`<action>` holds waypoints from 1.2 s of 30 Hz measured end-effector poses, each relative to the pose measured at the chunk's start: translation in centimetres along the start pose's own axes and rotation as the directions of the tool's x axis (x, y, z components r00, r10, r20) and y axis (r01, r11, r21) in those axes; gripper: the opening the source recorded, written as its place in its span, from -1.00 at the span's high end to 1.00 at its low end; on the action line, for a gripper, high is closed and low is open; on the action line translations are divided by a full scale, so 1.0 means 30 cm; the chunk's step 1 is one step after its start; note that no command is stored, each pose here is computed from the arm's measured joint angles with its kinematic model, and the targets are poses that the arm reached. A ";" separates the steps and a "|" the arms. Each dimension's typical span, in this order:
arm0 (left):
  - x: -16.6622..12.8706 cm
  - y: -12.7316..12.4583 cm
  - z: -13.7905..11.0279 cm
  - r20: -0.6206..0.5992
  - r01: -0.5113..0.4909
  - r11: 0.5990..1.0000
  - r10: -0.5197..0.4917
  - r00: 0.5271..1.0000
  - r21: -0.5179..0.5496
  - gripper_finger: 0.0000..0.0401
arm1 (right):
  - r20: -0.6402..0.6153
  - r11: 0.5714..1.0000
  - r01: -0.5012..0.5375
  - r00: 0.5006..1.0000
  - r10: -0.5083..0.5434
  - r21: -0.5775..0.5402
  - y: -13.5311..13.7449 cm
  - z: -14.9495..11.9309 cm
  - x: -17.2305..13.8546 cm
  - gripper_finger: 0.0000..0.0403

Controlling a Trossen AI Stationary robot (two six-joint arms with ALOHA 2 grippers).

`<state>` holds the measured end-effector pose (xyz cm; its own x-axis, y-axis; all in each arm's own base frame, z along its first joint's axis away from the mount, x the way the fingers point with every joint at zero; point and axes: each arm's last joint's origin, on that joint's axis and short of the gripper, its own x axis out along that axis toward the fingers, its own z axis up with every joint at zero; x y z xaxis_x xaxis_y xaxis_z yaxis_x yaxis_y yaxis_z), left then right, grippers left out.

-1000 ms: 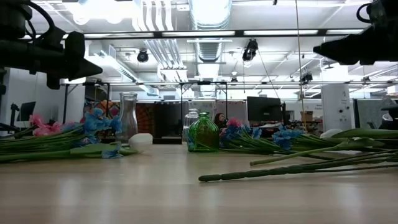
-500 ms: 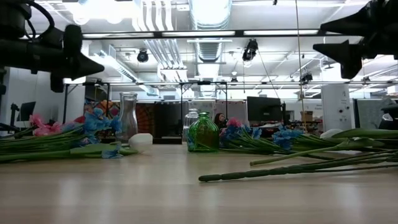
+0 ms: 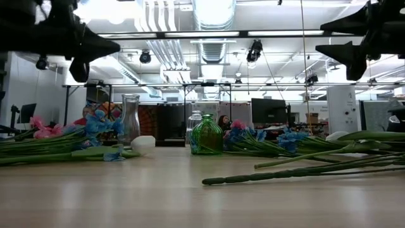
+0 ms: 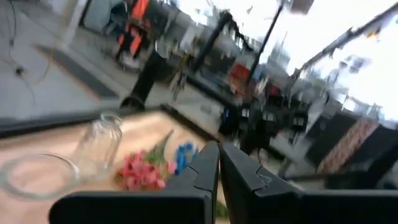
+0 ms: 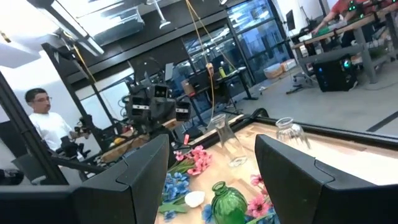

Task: Sort flowers into vase by color
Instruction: Put the middle left pink flowers into the left transparent vase

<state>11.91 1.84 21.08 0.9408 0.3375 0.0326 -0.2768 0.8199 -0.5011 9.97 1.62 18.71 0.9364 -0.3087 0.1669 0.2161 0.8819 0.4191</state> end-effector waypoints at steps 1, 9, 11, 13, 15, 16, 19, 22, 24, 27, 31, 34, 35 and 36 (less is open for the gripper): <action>0.009 -0.017 0.015 -0.057 -0.018 1.000 0.019 0.998 0.015 1.00 | -0.004 1.000 0.001 1.000 -0.001 0.010 0.001 -0.002 0.002 -0.15; -0.004 -0.137 0.127 -0.581 -0.362 0.929 0.337 0.740 0.079 1.00 | -0.056 0.999 0.012 0.998 -0.009 0.040 0.012 -0.008 0.018 -0.15; -0.019 -0.170 0.126 -0.687 -0.433 0.897 0.372 0.625 0.091 1.00 | -0.061 0.999 0.013 0.998 -0.011 0.036 0.016 -0.005 0.021 -0.15; -0.034 -0.204 0.116 -0.752 -0.487 0.864 0.402 0.522 0.124 1.00 | -0.067 0.999 0.015 0.998 -0.013 0.031 0.020 -0.002 0.025 -0.15; -0.035 -0.247 0.100 -0.784 -0.510 0.851 0.403 0.472 0.130 1.00 | -0.071 0.999 0.016 0.997 -0.014 0.027 0.024 0.001 0.029 -0.15; -0.034 -0.269 0.088 -0.800 -0.507 0.852 0.394 0.453 0.132 1.00 | -0.072 1.000 0.017 0.997 -0.015 0.026 0.026 0.003 0.031 -0.15; -0.036 -0.334 0.053 -0.840 -0.481 0.865 0.364 0.402 0.145 1.00 | -0.089 1.000 0.020 0.996 -0.019 0.013 0.031 0.001 0.037 -0.15; -0.037 -0.377 0.021 -0.851 -0.491 0.855 0.377 0.366 0.168 1.00 | -0.117 1.000 0.020 0.993 -0.020 -0.006 0.034 -0.009 0.044 -0.15; -0.037 -0.386 -0.002 -0.847 -0.526 0.827 0.414 0.334 0.196 1.00 | -0.134 1.000 0.024 0.991 -0.026 -0.019 0.035 -0.017 0.049 -0.15; -0.035 -0.380 -0.035 -0.832 -0.601 0.760 0.484 0.270 0.248 1.00 | -0.156 0.999 0.030 0.987 -0.036 -0.039 0.035 -0.030 0.053 -0.15; -0.036 -0.362 -0.082 -0.819 -0.647 0.681 0.554 0.150 0.343 0.92 | -0.178 0.998 0.036 0.983 -0.046 -0.056 0.035 -0.042 0.058 -0.15; -0.037 -0.351 -0.116 -0.816 -0.663 0.645 0.571 0.087 0.381 0.76 | -0.192 0.998 0.019 0.981 -0.030 -0.058 0.036 -0.045 0.059 -0.15; -0.037 -0.347 -0.126 -0.814 -0.667 0.633 0.577 0.068 0.393 0.69 | -0.200 0.998 0.005 0.980 -0.016 -0.056 0.038 -0.047 0.059 -0.15; -0.037 -0.343 -0.136 -0.811 -0.671 0.622 0.583 0.053 0.403 0.61 | -0.206 0.998 -0.009 0.978 -0.002 -0.054 0.039 -0.047 0.059 -0.15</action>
<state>14.52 -8.86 22.68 0.0475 0.1211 -0.9915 -0.8825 0.4701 0.0152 12.27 2.61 18.23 0.9728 -0.2305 -0.0218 0.2221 0.9027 0.3684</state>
